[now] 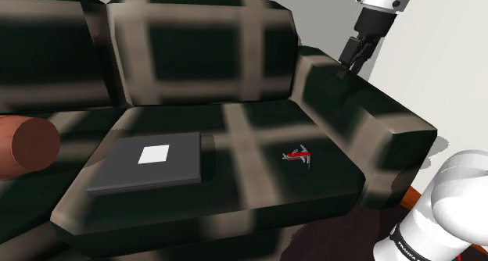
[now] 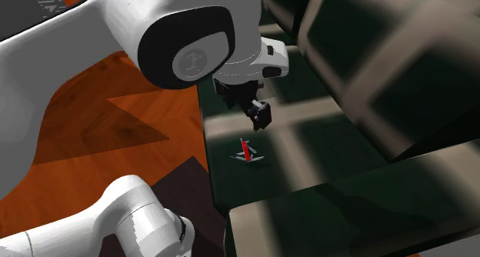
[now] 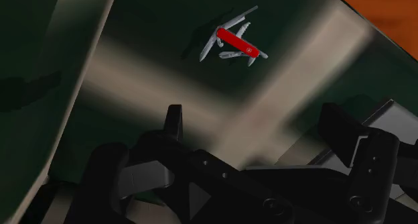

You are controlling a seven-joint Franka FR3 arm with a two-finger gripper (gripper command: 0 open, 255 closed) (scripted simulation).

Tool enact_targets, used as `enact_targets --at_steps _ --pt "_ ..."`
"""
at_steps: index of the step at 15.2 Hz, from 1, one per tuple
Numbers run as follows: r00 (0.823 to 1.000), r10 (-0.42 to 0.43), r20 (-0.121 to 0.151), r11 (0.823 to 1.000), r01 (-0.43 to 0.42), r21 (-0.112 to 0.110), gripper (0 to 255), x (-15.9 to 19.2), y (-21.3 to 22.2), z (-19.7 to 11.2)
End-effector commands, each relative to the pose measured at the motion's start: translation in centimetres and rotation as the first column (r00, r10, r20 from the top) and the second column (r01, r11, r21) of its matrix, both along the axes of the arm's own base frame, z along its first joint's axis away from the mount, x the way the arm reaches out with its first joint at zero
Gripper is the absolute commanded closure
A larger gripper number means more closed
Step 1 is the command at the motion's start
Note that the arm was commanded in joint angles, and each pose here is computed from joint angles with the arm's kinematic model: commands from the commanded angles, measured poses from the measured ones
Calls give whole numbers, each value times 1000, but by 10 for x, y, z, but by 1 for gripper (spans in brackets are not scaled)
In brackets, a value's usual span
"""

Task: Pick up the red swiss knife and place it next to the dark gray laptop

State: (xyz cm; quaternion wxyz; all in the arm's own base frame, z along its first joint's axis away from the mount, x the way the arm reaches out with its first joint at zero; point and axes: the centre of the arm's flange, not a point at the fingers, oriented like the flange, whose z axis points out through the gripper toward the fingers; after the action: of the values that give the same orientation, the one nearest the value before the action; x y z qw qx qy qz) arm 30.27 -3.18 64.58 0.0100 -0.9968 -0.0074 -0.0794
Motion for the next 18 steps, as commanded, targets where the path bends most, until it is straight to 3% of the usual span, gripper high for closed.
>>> enact_targets --at_steps 1,5,9,13,18 --pt "1000 0 0 1000 0 0 0 0 0 0" --pt "994 -110 -28 994 110 2 0 10 11 -51" --pt "974 -218 -56 976 218 2 0 21 22 -102" --pt "943 -323 -84 946 324 -2 0 31 31 -154" --pt "886 -448 -118 893 450 -11 0 42 42 -218"
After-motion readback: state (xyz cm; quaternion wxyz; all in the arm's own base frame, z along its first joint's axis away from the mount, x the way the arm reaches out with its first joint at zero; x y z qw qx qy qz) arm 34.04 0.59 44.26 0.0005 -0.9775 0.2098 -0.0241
